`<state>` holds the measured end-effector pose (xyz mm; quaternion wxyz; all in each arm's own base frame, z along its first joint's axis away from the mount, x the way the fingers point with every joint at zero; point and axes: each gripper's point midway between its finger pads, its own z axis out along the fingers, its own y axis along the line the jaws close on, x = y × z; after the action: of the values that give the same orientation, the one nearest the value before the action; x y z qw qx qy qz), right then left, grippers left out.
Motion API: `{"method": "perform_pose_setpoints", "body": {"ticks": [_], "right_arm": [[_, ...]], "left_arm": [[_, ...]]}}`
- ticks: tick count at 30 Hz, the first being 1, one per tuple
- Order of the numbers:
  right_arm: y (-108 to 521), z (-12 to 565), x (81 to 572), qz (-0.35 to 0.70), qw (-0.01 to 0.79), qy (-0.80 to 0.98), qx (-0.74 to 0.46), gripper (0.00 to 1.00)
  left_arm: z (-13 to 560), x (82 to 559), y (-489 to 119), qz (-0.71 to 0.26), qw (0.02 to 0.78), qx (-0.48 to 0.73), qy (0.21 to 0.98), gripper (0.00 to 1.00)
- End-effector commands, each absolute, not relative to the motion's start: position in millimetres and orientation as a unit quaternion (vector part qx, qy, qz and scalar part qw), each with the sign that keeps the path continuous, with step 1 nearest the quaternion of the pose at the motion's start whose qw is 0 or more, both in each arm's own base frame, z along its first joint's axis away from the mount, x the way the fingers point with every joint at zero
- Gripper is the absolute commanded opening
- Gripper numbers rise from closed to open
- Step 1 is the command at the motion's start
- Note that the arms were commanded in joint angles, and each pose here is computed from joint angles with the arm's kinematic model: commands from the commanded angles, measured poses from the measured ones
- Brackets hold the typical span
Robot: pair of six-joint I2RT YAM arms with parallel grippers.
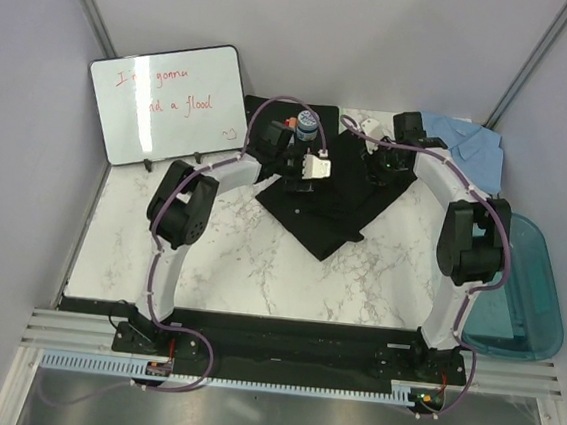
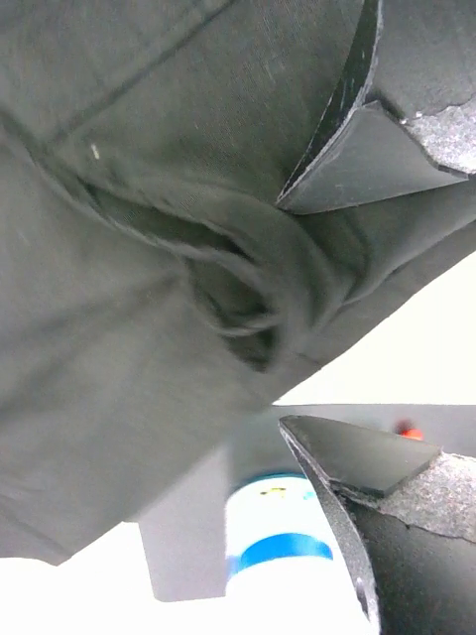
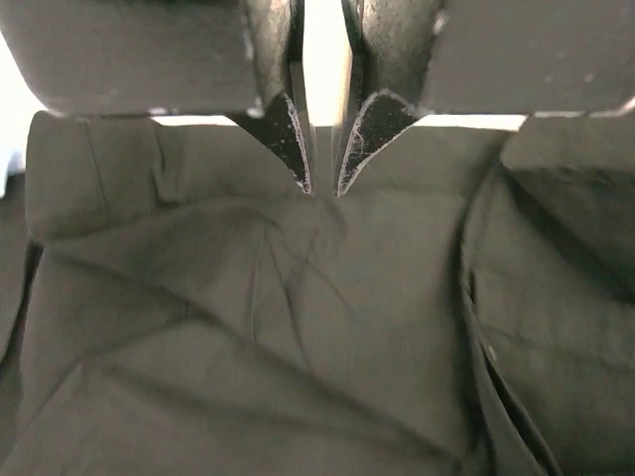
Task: Fold and stack the long sleeve shirts
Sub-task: Fold the shirt
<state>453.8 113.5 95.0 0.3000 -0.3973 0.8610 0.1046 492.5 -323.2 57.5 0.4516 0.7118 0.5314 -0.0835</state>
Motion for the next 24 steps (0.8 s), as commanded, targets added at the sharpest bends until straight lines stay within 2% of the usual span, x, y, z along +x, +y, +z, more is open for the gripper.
{"method": "perform_pose_setpoints", "body": {"ticks": [1,2,5,8,13,16,18,20,24], "right_arm": [[155,104,455,0.153,0.299,0.858,-0.387,0.18],[161,103,456,0.160,0.299,0.861,-0.379,0.18],[188,96,457,0.171,0.298,0.856,-0.386,0.19],[209,81,455,0.172,0.287,0.857,-0.392,0.21],[235,36,428,0.191,0.225,0.857,-0.422,0.22],[246,7,393,0.202,0.158,0.831,-0.493,0.20],[248,-12,350,0.215,0.091,0.809,-0.539,0.21],[247,-12,325,0.214,0.075,0.768,-0.599,0.22],[248,-15,243,0.223,0.002,0.671,-0.707,0.22]], "left_arm": [[135,507,-302,-0.086,0.508,0.609,0.603,0.91],[161,500,-298,-0.097,0.523,0.589,0.608,0.91],[190,474,-283,-0.135,0.529,0.549,0.633,0.92],[191,449,-263,-0.177,0.505,0.509,0.675,0.93],[217,416,-217,-0.219,0.482,0.428,0.732,0.93],[226,397,-189,-0.227,0.472,0.381,0.762,0.93],[220,380,-177,-0.241,0.456,0.348,0.783,0.94],[236,364,-165,-0.238,0.472,0.327,0.783,0.94],[236,331,-145,-0.211,0.484,0.296,0.796,0.95]]}}
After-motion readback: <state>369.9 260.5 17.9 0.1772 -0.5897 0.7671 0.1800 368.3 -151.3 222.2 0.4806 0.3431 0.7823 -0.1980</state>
